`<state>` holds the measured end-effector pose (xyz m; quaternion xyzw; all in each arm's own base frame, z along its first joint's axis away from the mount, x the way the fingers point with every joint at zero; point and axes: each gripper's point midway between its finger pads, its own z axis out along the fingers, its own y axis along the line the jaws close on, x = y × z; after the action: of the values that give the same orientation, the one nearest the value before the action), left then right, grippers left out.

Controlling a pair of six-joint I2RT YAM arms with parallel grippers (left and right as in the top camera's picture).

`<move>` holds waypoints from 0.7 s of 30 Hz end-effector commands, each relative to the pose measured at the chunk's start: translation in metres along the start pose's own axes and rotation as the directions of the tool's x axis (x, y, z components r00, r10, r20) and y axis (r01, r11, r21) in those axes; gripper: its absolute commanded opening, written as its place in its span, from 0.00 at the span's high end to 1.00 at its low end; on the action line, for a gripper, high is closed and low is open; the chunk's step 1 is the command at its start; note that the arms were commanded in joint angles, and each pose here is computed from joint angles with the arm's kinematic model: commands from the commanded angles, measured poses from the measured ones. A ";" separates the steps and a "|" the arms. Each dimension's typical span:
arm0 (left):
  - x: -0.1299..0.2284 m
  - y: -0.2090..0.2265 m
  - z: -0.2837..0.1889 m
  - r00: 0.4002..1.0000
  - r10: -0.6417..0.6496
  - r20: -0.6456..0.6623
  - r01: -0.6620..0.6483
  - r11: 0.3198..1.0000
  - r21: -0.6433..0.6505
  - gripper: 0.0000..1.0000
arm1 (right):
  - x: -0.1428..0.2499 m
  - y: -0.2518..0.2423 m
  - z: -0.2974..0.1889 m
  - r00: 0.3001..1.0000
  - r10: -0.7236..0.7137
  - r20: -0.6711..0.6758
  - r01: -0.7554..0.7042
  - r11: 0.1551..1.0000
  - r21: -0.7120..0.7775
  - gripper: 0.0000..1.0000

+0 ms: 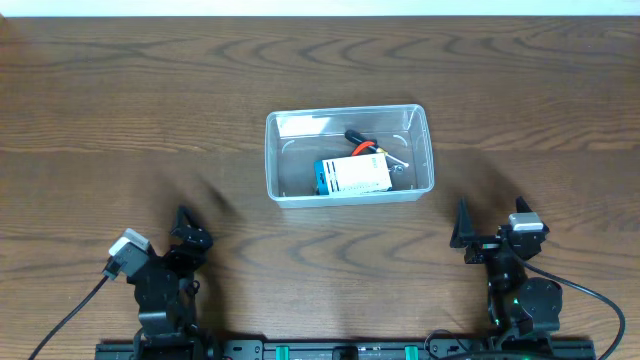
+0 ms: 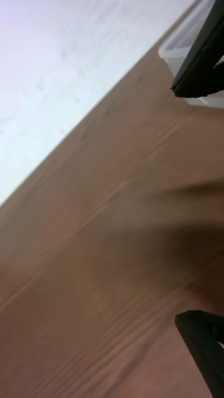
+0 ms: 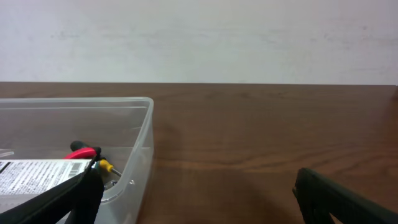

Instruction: Pack container

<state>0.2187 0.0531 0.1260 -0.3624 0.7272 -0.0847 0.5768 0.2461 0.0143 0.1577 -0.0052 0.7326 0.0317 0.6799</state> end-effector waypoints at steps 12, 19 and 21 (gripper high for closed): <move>0.004 0.001 0.001 1.000 -0.013 0.004 0.013 1.000 0.010 0.02 | 0.000 -0.003 0.000 1.000 -0.011 0.002 0.011 1.000 0.014 0.01; 0.001 0.005 0.001 0.951 0.309 0.017 -0.309 0.951 -0.017 0.02 | 0.000 -0.003 0.000 1.000 -0.011 0.002 0.011 1.000 0.014 0.01; 0.001 0.005 0.001 0.909 0.417 0.014 -0.417 0.909 -0.018 0.02 | 0.000 -0.003 0.000 1.000 -0.011 0.002 0.011 1.000 0.014 0.01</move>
<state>0.2182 0.0543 0.1306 -0.2894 0.7518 -0.0267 0.5919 0.2461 0.0143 0.1576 -0.0052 0.7327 0.0317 0.6798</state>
